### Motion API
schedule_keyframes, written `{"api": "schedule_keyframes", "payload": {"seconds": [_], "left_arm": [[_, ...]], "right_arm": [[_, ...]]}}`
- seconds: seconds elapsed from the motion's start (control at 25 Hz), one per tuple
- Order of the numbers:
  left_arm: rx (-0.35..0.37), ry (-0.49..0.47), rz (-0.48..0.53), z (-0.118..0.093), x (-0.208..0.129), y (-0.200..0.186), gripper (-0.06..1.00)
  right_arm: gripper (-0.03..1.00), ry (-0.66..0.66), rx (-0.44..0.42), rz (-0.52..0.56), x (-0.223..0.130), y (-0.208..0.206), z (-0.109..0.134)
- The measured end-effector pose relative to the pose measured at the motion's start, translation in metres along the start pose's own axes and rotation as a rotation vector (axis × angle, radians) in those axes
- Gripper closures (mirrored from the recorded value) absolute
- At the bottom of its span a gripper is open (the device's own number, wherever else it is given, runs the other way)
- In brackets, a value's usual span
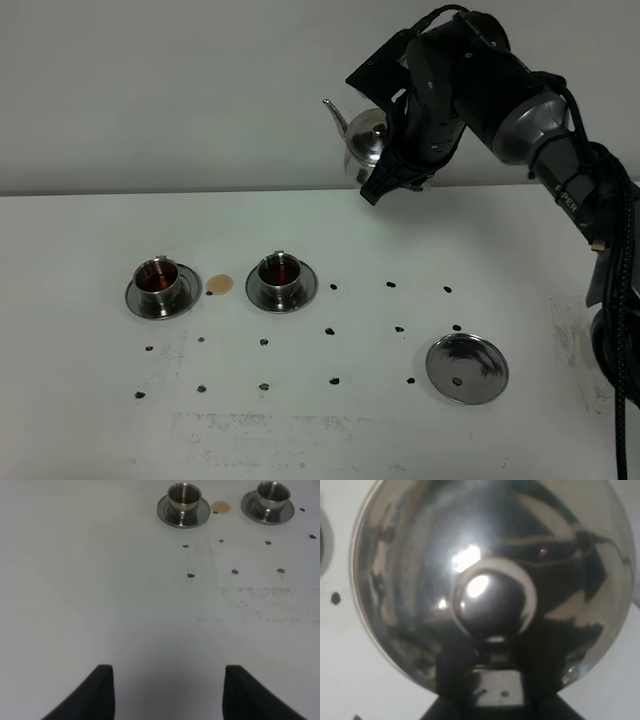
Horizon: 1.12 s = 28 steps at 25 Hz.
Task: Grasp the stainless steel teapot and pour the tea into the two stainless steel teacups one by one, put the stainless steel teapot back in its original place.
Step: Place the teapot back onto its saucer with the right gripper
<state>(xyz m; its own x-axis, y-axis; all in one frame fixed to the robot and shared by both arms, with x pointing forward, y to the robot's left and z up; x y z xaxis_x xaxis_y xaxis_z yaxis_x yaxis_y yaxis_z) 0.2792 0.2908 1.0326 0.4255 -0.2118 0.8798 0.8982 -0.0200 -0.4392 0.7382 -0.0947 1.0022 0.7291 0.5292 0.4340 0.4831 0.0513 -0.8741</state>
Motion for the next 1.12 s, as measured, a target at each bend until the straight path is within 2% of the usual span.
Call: {"api": "schedule_keyframes", "payload": {"seconds": [0.24, 0.4, 0.6, 0.84, 1.12], "left_arm": [[0.000, 0.000, 0.000, 0.000, 0.000, 0.000, 0.41], [0.000, 0.000, 0.000, 0.000, 0.000, 0.000, 0.41], [0.000, 0.000, 0.000, 0.000, 0.000, 0.000, 0.41], [0.000, 0.000, 0.000, 0.000, 0.000, 0.000, 0.41], [0.000, 0.000, 0.000, 0.000, 0.000, 0.000, 0.41]], "right_arm": [[0.76, 0.059, 0.008, 0.018, -0.008, 0.006, -0.019], [0.76, 0.096, -0.009, 0.096, -0.028, 0.023, -0.037], [0.76, 0.113, -0.011, 0.194, -0.057, 0.026, -0.046], [0.76, 0.143, 0.006, 0.274, -0.088, 0.012, -0.038], [0.76, 0.202, 0.070, 0.259, -0.127, 0.007, -0.018]]}}
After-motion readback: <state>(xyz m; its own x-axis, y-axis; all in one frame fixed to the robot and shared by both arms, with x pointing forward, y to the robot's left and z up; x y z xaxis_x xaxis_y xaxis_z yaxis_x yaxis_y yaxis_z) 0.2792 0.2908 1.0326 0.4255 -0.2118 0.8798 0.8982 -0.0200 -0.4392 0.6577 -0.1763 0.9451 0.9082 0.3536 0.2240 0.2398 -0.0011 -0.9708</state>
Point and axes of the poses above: a point on each arm's last joint axis where the gripper is mounted, y pointing out along that axis toward the gripper, z along the wrist's bending axis when the last joint is at zero, x = y × z, the point moved 5 cm from there along y, pointing out along that axis toward the gripper, and after that the axes turned 11 degrees about y, right-handed, at the moved point
